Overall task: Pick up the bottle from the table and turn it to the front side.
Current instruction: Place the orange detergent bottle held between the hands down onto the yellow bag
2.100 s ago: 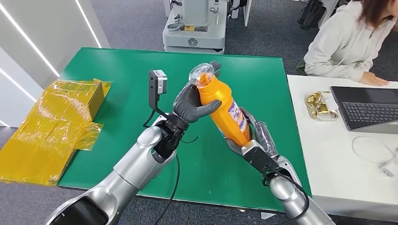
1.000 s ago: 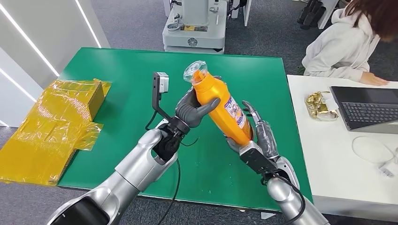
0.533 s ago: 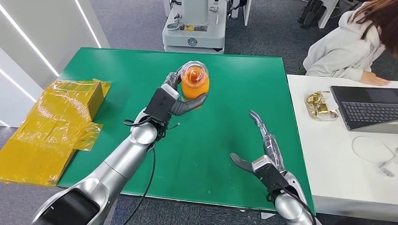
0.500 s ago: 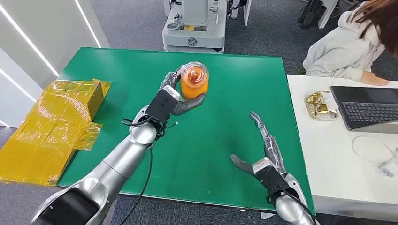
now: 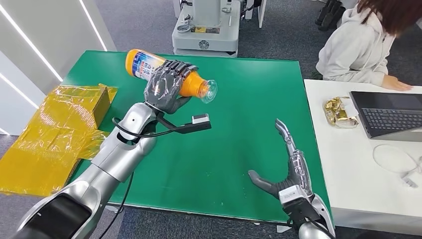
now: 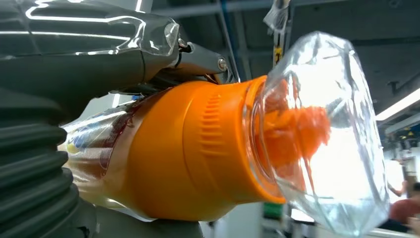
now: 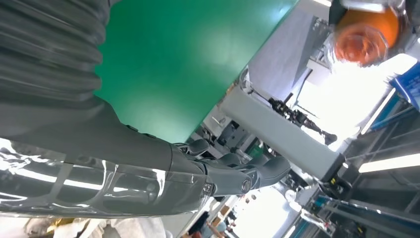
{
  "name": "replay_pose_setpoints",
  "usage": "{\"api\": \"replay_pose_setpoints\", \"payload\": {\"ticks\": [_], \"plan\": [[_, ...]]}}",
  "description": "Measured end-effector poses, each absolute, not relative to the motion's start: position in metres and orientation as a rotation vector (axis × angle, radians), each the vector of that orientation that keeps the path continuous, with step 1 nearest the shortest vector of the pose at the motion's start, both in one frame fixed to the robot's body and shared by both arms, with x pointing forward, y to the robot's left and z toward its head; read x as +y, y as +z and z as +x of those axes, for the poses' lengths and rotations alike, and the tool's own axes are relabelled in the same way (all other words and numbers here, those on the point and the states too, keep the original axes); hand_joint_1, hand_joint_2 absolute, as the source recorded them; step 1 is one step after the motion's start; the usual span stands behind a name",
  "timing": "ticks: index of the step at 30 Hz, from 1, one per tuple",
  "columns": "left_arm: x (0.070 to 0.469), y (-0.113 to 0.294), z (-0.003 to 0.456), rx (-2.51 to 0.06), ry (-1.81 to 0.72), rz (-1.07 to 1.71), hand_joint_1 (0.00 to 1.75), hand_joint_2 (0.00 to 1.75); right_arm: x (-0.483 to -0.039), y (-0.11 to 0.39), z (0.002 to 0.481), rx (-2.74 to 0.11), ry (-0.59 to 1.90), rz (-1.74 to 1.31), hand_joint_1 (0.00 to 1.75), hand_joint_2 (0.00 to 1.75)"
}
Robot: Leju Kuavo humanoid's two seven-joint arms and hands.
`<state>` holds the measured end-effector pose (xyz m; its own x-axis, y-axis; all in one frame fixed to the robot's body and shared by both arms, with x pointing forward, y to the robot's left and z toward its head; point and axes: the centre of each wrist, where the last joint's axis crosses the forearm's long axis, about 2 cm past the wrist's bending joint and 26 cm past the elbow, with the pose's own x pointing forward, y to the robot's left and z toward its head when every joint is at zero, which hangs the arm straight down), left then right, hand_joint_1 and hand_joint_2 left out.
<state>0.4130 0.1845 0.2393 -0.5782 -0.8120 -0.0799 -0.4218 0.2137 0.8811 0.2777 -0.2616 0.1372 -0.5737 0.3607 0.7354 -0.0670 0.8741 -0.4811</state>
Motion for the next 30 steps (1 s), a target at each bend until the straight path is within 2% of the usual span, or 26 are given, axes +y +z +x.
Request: {"api": "replay_pose_setpoints", "payload": {"ticks": [5, 11, 19, 30], "plan": [[0.201, 0.242, 0.416, -1.98, -1.433, 1.347, 1.75, 1.75, -0.269, 0.142, 0.273, -2.135, 0.529, -0.235, 0.0, 1.75], [0.243, 0.239, 0.415, -1.856, -1.466, 1.491, 1.75, 1.75, -0.288, 0.141, 0.249, -2.156, 0.421, -0.26, 0.0, 1.75], [0.272, 0.231, 0.408, -1.788, -1.435, 1.517, 1.75, 1.75, -0.3, 0.143, 0.233, -2.162, 0.377, -0.288, 0.0, 1.75], [0.323, 0.185, 0.37, -1.594, -1.391, 1.473, 1.75, 1.75, -0.314, 0.148, 0.194, -2.138, 0.338, -0.314, 0.0, 1.75]]}}
